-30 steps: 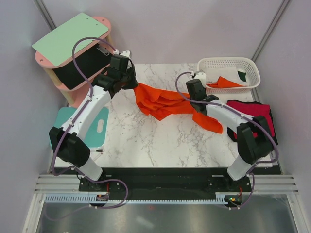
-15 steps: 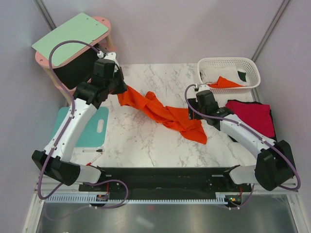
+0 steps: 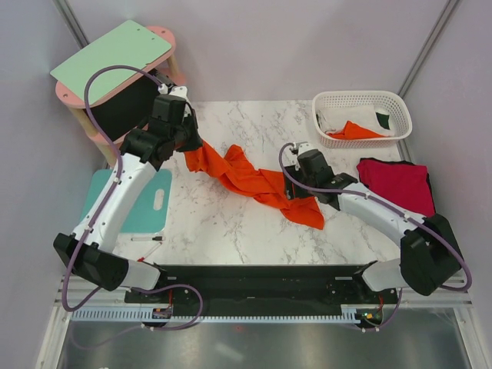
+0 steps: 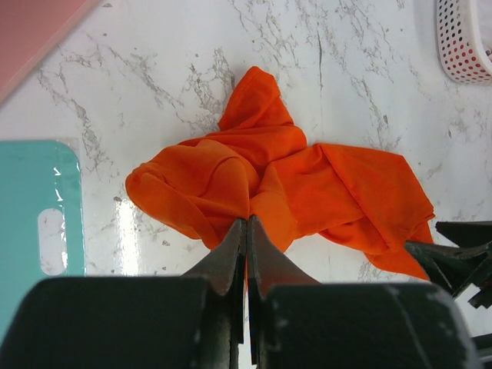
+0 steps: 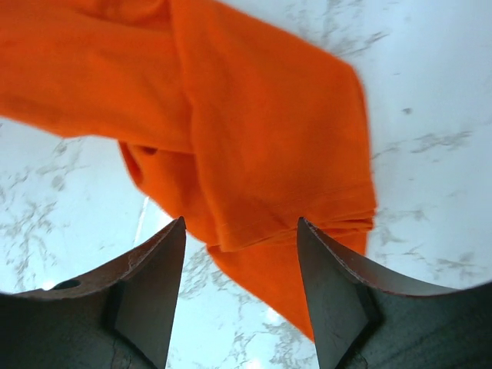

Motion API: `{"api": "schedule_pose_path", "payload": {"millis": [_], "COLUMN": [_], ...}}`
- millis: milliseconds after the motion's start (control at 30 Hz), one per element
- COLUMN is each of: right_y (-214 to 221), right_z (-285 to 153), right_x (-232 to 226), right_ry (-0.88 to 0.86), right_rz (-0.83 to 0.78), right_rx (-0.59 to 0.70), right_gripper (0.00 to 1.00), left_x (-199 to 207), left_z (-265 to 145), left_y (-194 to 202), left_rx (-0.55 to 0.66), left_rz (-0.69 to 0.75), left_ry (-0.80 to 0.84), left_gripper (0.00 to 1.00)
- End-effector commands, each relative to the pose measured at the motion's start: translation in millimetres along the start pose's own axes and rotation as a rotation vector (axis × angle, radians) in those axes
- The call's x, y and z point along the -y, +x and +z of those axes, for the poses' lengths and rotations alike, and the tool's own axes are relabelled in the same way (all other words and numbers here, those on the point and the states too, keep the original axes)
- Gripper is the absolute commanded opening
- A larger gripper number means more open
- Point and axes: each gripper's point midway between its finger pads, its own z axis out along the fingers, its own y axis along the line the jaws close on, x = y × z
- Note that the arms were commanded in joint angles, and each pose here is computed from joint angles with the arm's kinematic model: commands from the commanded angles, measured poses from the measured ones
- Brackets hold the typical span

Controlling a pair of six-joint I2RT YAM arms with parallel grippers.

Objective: Fold and stack the t-shirts
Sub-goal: Flatten out the tshirt

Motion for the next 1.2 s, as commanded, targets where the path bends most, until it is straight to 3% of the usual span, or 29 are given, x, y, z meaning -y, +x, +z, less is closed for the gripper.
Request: {"api": "schedule_pose_path", "payload": {"millis": [0,533,1167], "right_y": [4,46,12], "right_z": [3,44,29], "right_x": [-23,-17,-30], "right_ry": [-0.062,0.068,0.027], "right_rz": [-0.02,-0.079,-0.032], "right_rx": [-0.012,-0.116,-0.004], "right_gripper": [0.66,0.6,0.59], "left_x": [-2,-6,-12], "left_z": [4,11,24], "left_y": [-1,0,9], "left_rx": [0.005,-0.005,-0.039], "left_rz": [0.013,0.022,0.03], "left_ry": [-0.001,-0.03,-0.055], "left_gripper": [0.02,0.02,0.02]}}
